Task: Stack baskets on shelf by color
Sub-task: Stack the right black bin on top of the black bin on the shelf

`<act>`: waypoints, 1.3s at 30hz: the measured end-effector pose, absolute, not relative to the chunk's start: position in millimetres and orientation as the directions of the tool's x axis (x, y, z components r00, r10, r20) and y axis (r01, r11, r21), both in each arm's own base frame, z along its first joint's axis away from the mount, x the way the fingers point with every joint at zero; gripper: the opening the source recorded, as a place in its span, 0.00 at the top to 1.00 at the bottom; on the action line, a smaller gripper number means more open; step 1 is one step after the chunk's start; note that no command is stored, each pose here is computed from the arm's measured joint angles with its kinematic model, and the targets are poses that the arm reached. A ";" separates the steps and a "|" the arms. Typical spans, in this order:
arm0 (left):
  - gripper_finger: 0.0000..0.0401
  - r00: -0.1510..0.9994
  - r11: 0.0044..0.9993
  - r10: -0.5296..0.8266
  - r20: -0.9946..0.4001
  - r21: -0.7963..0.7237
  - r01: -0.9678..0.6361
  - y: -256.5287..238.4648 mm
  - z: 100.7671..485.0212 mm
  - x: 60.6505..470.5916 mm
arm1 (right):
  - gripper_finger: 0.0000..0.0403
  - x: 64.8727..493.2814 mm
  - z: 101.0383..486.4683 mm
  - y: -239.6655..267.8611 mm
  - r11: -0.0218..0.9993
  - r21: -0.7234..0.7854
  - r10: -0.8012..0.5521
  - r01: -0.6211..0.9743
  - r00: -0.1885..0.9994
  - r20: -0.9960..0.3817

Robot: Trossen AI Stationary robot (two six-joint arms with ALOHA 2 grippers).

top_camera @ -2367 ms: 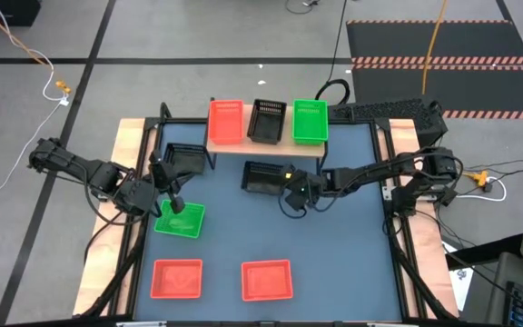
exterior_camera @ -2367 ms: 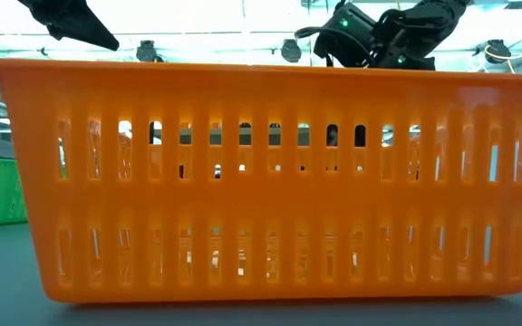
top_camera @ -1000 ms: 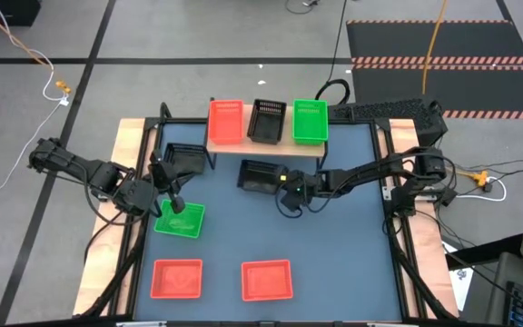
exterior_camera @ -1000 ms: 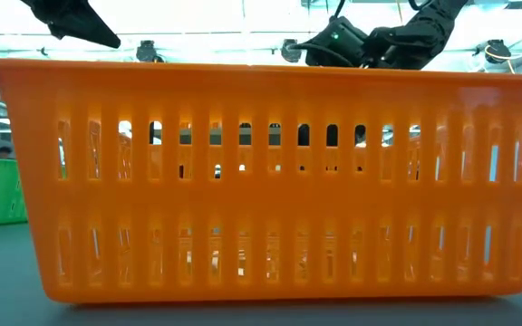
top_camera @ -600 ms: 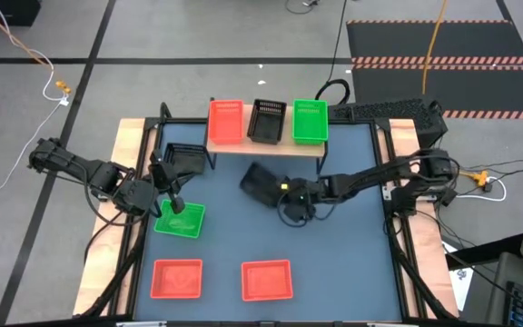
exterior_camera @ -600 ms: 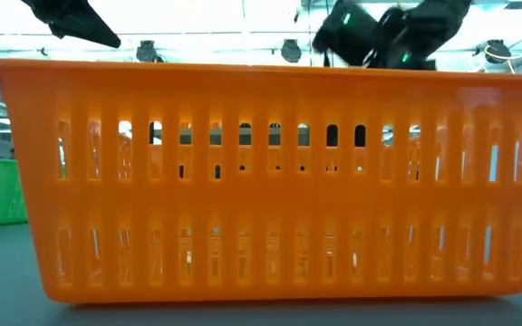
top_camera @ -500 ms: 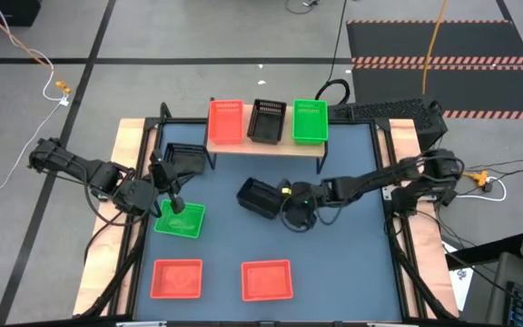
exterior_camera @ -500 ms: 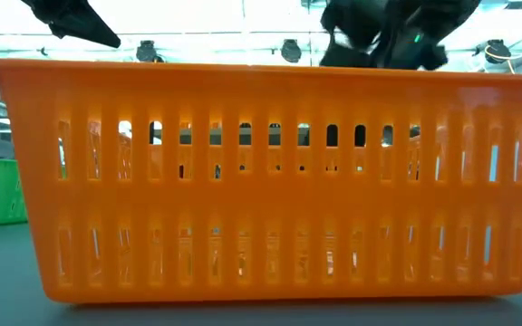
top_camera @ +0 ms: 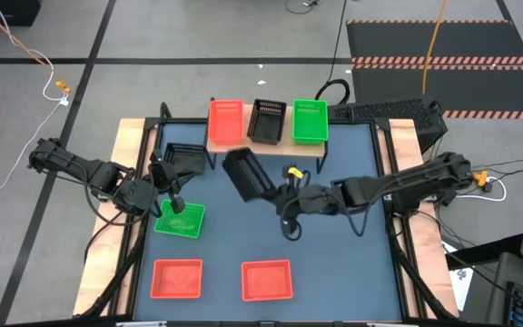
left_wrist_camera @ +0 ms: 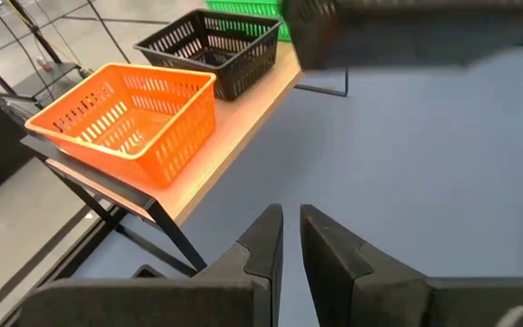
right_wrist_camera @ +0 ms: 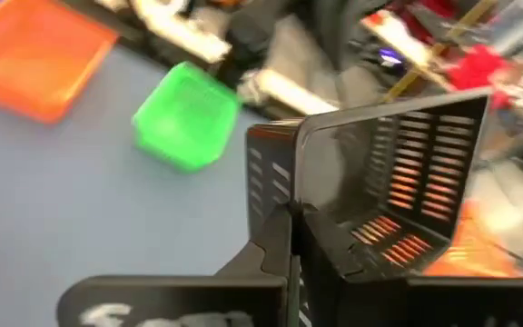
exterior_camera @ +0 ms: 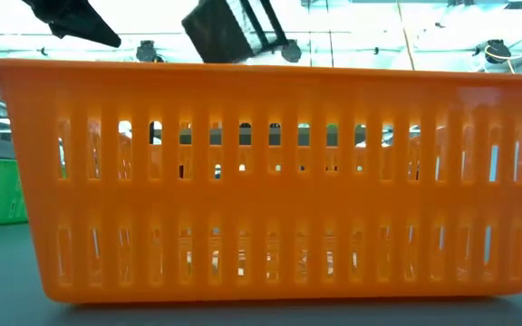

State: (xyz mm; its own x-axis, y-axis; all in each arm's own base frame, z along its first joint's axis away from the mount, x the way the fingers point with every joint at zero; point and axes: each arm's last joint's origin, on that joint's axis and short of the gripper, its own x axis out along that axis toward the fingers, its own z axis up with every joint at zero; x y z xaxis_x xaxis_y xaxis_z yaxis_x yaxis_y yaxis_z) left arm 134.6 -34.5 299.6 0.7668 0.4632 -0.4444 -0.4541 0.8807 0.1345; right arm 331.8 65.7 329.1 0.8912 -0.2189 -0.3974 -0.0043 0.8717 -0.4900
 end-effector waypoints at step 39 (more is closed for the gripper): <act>0.88 0.759 0.870 0.479 -0.440 0.127 -0.476 -31.0 300.4 136.1 | 0.97 372.7 371.8 -80.8 0.772 -0.362 -0.622 0.523 0.501 -0.602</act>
